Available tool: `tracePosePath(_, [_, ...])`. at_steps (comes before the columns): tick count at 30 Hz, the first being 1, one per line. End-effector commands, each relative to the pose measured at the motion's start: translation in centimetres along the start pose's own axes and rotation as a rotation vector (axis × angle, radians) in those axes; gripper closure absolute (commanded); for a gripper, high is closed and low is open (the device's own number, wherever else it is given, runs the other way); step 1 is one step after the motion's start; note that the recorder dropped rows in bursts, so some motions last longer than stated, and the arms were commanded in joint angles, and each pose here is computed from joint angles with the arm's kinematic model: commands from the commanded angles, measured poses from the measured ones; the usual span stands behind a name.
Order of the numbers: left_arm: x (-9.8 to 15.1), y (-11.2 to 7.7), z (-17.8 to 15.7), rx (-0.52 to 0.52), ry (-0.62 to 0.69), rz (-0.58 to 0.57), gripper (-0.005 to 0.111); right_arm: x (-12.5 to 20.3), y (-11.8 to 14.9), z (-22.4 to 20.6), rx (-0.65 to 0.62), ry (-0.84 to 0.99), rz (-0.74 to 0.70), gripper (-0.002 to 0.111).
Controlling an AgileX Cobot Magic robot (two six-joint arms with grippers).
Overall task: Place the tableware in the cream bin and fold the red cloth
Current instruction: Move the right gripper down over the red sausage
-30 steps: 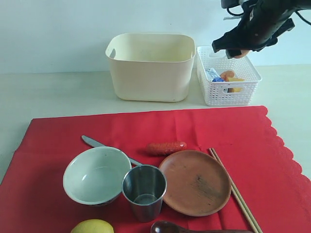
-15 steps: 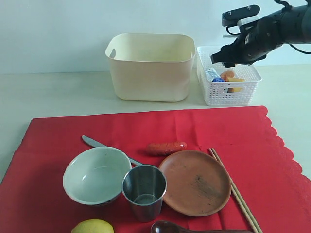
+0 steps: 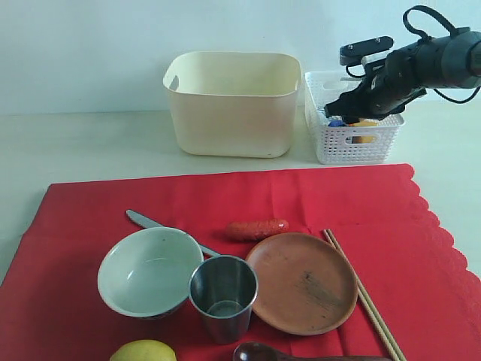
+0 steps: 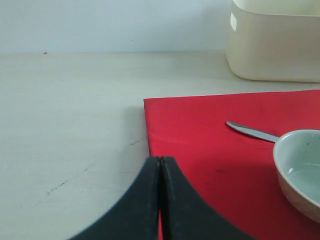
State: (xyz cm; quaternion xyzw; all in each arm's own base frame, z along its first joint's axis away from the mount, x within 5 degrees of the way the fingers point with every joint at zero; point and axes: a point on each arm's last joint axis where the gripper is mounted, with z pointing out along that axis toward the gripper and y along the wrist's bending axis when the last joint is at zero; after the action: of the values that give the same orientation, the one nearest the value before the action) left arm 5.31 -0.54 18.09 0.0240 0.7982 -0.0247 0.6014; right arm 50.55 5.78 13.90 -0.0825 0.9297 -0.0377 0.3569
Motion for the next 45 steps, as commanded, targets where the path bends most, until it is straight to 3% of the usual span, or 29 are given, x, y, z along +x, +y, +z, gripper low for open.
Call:
tracePosePath(1, [0.0,0.0,0.0,0.007,-0.014,-0.004,0.107,-0.3,-0.4,-0.1,0.008,-0.006,0.002,0.092])
tracePosePath(2, [0.0,0.0,0.0,0.007,-0.014,-0.004,0.107,-0.3,-0.4,-0.1,0.008,-0.004,0.002,0.088])
tracePosePath(4, [0.0,0.0,0.0,0.007,-0.014,-0.004,0.107,-0.2,-0.4,-0.1,0.011,0.007,0.0,0.062])
tracePosePath(6, [0.0,0.0,0.0,0.007,-0.014,-0.004,0.107,-0.2,-0.5,-0.3,0.015,0.022,0.001,0.046])
tracePosePath(11, [0.0,0.0,0.0,0.007,-0.014,-0.004,0.107,-1.1,-1.1,-3.0,0.043,0.079,0.009,0.019])
tracePosePath(18, [0.0,0.0,0.0,0.007,-0.014,-0.004,0.107,-2.4,-2.0,-8.7,0.074,0.187,0.017,0.017])
tracePosePath(23, [0.0,0.0,0.0,0.007,-0.014,-0.004,0.107,-2.5,-1.8,-12.0,0.013,0.227,-0.003,0.018])
tracePosePath(31, [0.0,0.0,0.0,0.007,-0.014,-0.004,0.107,1.7,-0.7,-15.2,-0.106,0.177,-0.001,0.022])
tracePosePath(36, [0.0,0.0,0.0,0.007,-0.014,-0.004,0.107,3.9,2.4,-15.1,-0.316,0.199,-0.053,0.022])
tracePosePath(45, [0.0,0.0,0.0,0.007,-0.014,-0.004,0.107,5.9,9.8,-14.5,-0.45,0.218,-0.324,0.022])
